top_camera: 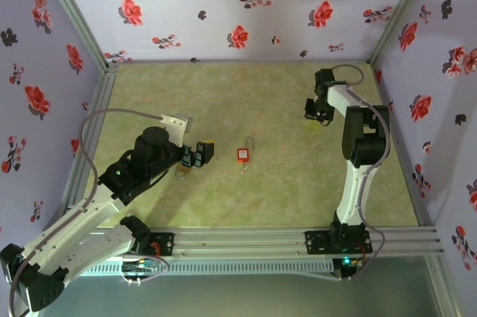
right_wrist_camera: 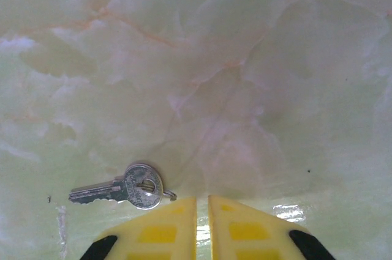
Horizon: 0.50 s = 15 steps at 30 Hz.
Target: Unlock with the key
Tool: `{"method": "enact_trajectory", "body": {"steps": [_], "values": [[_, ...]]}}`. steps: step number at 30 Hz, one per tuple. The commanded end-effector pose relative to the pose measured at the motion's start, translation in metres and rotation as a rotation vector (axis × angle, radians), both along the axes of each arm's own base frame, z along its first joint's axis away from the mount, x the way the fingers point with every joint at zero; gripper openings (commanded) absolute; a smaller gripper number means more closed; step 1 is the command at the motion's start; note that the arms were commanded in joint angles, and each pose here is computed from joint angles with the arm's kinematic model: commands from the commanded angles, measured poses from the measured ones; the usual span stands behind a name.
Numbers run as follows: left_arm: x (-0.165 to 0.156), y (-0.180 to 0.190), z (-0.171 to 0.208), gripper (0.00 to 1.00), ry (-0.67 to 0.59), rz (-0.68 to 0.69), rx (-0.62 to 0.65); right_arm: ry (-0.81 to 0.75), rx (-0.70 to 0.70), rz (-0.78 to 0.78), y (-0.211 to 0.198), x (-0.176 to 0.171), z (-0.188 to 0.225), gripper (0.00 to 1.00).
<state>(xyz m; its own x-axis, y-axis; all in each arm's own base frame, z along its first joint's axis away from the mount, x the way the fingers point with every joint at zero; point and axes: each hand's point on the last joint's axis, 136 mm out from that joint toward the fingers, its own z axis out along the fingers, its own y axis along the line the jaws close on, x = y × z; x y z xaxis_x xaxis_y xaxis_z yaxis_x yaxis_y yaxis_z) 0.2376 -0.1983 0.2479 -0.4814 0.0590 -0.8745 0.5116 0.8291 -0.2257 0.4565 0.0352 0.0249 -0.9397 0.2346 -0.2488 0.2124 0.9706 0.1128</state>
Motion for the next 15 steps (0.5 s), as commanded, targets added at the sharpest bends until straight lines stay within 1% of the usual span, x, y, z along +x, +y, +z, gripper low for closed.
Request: {"method": "enact_trajectory", "body": {"steps": [1,3,6,11,13,15], "values": [[0.001,-0.001,0.004,1.0,-0.014,-0.001,-0.017,0.018,0.012,0.013,0.0,-0.008,-0.007,0.12],[0.002,-0.001,0.003,0.99,-0.014,0.001,-0.018,0.015,0.014,0.012,0.0,-0.011,-0.007,0.12],[0.002,-0.002,0.003,1.0,-0.011,0.001,-0.02,-0.007,0.04,0.015,0.005,-0.009,0.001,0.18],[0.002,-0.002,0.005,1.0,-0.013,0.001,-0.019,-0.071,0.086,0.047,0.014,0.002,0.029,0.25],[0.002,-0.001,0.005,1.0,-0.011,0.003,-0.019,-0.071,0.096,0.068,0.017,0.004,0.033,0.3],[0.002,-0.001,0.003,1.0,-0.008,0.004,-0.02,-0.065,0.095,0.074,0.017,0.005,0.033,0.33]]}}
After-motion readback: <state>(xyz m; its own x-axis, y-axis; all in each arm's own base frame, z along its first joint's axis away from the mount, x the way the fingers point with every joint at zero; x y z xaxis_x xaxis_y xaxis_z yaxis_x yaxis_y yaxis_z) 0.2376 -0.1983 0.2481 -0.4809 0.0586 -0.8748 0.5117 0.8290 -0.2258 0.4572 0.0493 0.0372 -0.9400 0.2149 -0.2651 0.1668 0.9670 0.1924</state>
